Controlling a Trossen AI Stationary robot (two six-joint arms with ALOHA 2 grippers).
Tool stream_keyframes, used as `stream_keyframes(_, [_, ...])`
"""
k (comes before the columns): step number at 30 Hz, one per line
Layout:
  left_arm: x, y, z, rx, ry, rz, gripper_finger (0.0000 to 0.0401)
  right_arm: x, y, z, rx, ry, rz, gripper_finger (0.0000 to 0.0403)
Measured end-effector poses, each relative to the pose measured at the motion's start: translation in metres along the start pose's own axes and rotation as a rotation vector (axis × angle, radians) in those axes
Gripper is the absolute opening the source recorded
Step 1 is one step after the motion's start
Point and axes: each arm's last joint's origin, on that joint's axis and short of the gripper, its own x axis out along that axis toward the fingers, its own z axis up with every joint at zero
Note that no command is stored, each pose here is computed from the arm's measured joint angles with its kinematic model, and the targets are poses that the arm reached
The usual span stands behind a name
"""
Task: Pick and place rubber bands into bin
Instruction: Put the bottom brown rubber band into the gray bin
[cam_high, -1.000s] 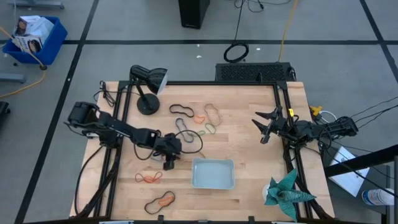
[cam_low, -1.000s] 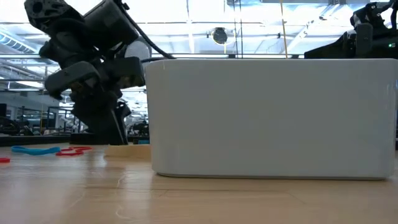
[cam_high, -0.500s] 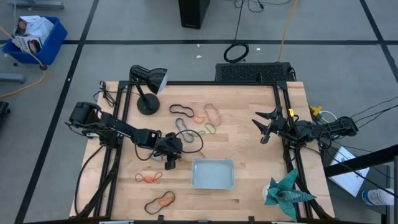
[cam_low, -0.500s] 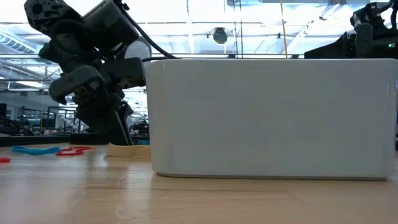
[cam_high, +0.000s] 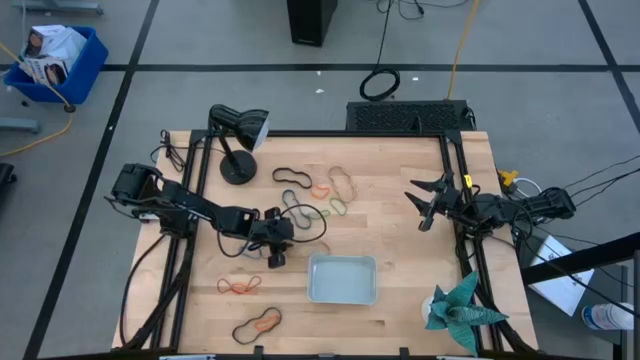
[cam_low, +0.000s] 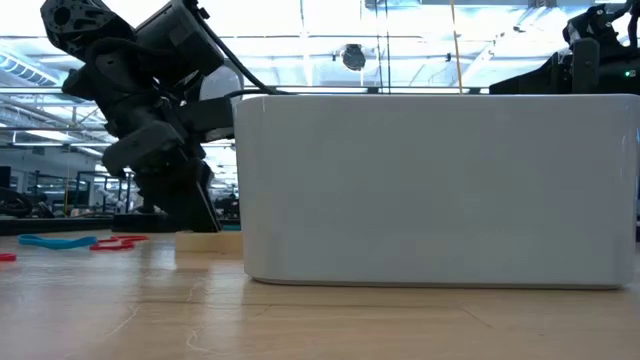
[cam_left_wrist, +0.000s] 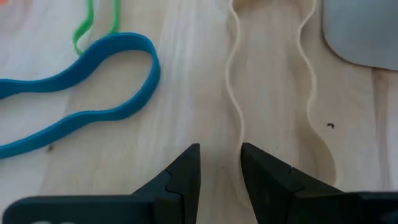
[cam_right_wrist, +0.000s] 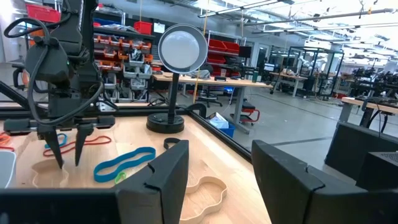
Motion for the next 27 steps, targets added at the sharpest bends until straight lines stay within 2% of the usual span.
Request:
stream_keyframes(7, [0.0,-0.002,-0.001,-0.03,0.022,-0.073,0.012,0.0,0.0,0.0,0.0,0.0,0.0,0.0169])
stream_keyframes(18, [0.012,-0.002,-0.007,-0.036,0.067,-0.046,0.0117,0.0,0.0,0.0,0.0,0.0,0.0,0.0169])
stream_keyframes(22, [0.012,-0.002,-0.006,-0.038,0.052,-0.045,0.0087,0.0,0.0,0.0,0.0,0.0,0.0,0.0169])
stream_keyframes(27, [0.012,-0.002,-0.004,-0.002,0.034,-0.047,0.002,0.0,0.0,0.0,0.0,0.0,0.0,0.0169])
